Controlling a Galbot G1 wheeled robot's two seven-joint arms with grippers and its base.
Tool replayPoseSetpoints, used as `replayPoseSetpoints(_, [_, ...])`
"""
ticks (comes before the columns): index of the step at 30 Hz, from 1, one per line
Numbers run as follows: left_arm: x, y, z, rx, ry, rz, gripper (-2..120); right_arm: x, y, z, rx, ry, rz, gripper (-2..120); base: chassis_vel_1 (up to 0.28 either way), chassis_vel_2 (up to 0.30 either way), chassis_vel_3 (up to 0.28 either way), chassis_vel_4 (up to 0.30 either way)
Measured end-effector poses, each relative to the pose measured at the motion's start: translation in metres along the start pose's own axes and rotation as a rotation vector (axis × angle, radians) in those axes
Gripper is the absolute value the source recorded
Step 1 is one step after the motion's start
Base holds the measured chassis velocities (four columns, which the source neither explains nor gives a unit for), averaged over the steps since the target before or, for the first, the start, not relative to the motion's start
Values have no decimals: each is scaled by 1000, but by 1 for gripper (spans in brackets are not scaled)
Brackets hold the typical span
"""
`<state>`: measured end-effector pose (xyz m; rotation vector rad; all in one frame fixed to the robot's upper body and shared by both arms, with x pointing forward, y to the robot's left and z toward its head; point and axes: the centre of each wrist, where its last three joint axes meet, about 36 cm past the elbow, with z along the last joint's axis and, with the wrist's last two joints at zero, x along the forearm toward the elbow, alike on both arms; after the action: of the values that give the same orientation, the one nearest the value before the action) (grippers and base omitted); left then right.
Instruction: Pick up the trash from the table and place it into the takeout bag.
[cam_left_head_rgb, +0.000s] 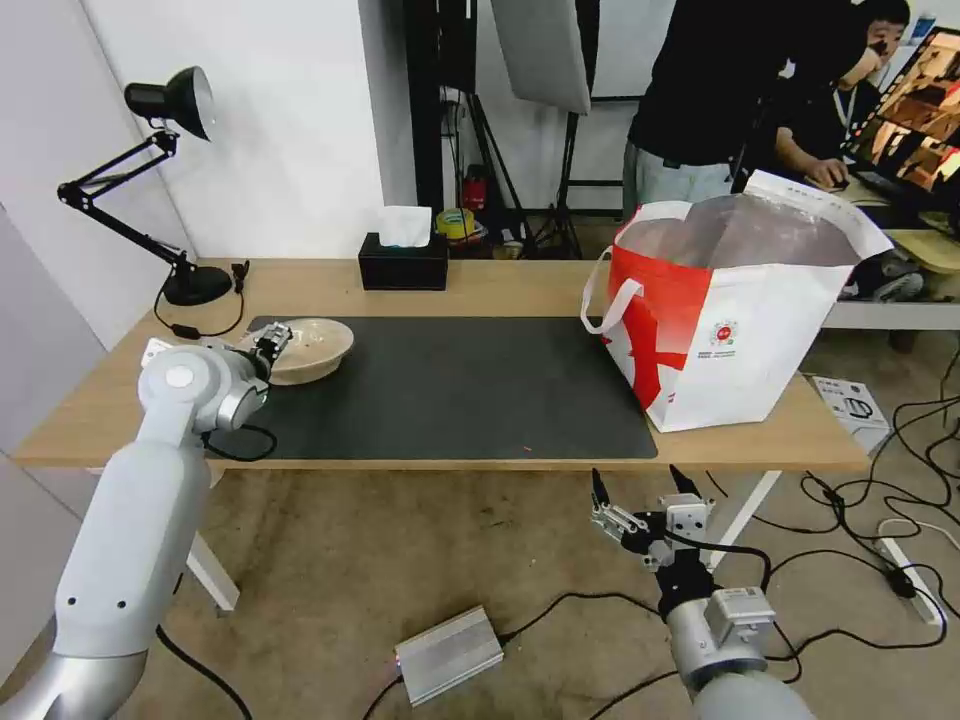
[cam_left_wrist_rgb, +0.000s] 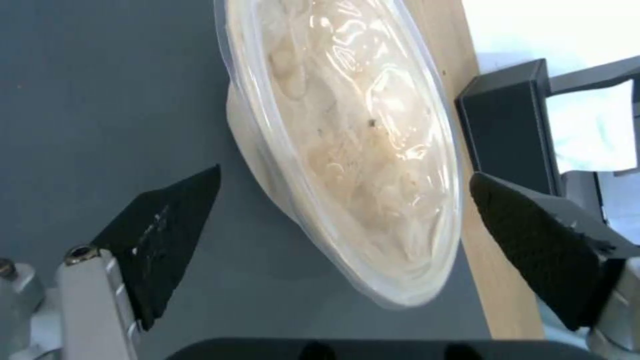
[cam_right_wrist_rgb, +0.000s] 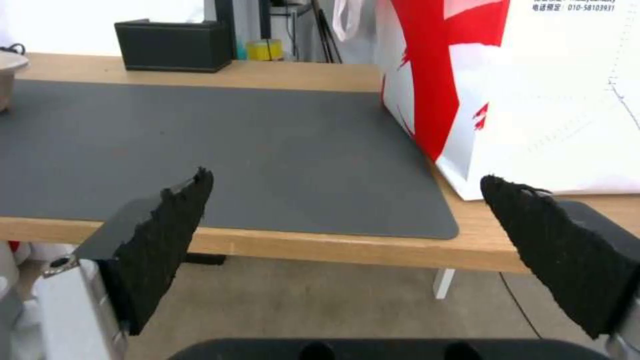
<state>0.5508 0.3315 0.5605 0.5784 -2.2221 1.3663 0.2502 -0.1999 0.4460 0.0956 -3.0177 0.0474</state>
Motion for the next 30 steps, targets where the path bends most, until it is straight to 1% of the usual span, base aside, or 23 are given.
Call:
replayPoseSetpoints(8, [-14, -2, 0, 7, -1, -28, 100, 0, 0, 0, 0, 0, 0, 100, 0, 0, 0, 0])
replayPoseSetpoints(15, [-25, -2, 2, -7, -4, -52, 100, 0, 0, 0, 0, 0, 0, 100, 0, 0, 0, 0])
replayPoseSetpoints(22, [-35, -4, 1, -15, -6, -50, 100, 0, 0, 0, 0, 0, 0, 100, 0, 0, 0, 0])
replayPoseSetpoints(24, [-38, -5, 1, -17, -2, -36, 100, 0, 0, 0, 0, 0, 0, 100, 0, 0, 0, 0])
replayPoseSetpoints(30, [-48, -7, 3, -12, 2, -45, 100, 0, 0, 0, 0, 0, 0, 100, 0, 0, 0, 0])
